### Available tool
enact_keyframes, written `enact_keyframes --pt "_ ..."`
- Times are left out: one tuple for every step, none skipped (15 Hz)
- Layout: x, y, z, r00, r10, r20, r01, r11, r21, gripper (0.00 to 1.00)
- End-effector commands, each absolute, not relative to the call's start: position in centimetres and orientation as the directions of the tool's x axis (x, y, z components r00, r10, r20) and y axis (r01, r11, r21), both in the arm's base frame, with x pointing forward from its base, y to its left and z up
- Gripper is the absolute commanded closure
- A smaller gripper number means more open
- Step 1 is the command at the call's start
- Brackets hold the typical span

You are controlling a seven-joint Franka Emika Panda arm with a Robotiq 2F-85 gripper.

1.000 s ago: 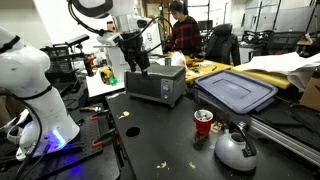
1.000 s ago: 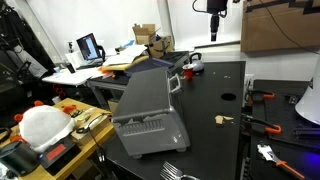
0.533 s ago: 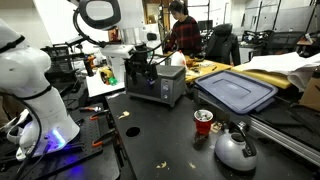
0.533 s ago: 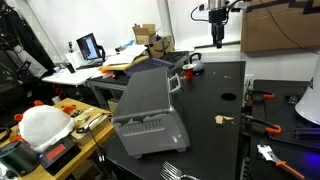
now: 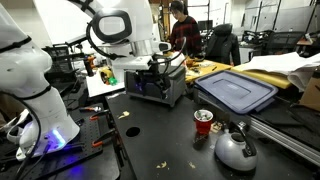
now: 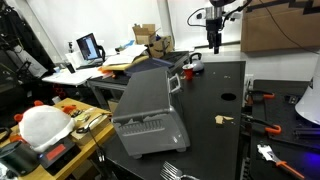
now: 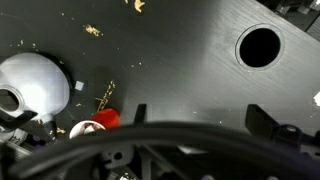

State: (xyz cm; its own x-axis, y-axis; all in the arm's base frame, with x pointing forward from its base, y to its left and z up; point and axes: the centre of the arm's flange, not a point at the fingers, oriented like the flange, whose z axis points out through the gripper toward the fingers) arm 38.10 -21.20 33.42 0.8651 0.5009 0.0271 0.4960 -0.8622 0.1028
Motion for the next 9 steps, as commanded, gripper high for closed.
enact_keyframes --pt "41.0 -22.6 31.7 0.847 0.529 0.040 0.522 -0.844 0.123 0.00" --pt "41.5 -22.7 31.4 0.846 0.532 0.043 0.524 -0.843 0.123 0.00" --pt "42.0 -22.9 31.0 0.844 0.534 0.044 0.527 -0.842 0.115 0.00" --pt "42.5 -23.0 30.6 0.844 0.534 0.044 0.528 -0.843 0.106 0.00" --pt "43.0 -23.0 30.2 0.846 0.531 0.044 0.526 -0.846 0.093 0.00" --pt "43.4 -23.0 29.9 0.848 0.529 0.045 0.525 -0.847 0.082 0.00" --pt "43.7 -23.0 29.6 0.848 0.528 0.046 0.524 -0.849 0.072 0.00" --pt "44.0 -22.9 29.3 0.850 0.526 0.045 0.523 -0.850 0.063 0.00" --pt "44.2 -22.8 28.9 0.849 0.527 0.044 0.524 -0.850 0.056 0.00"
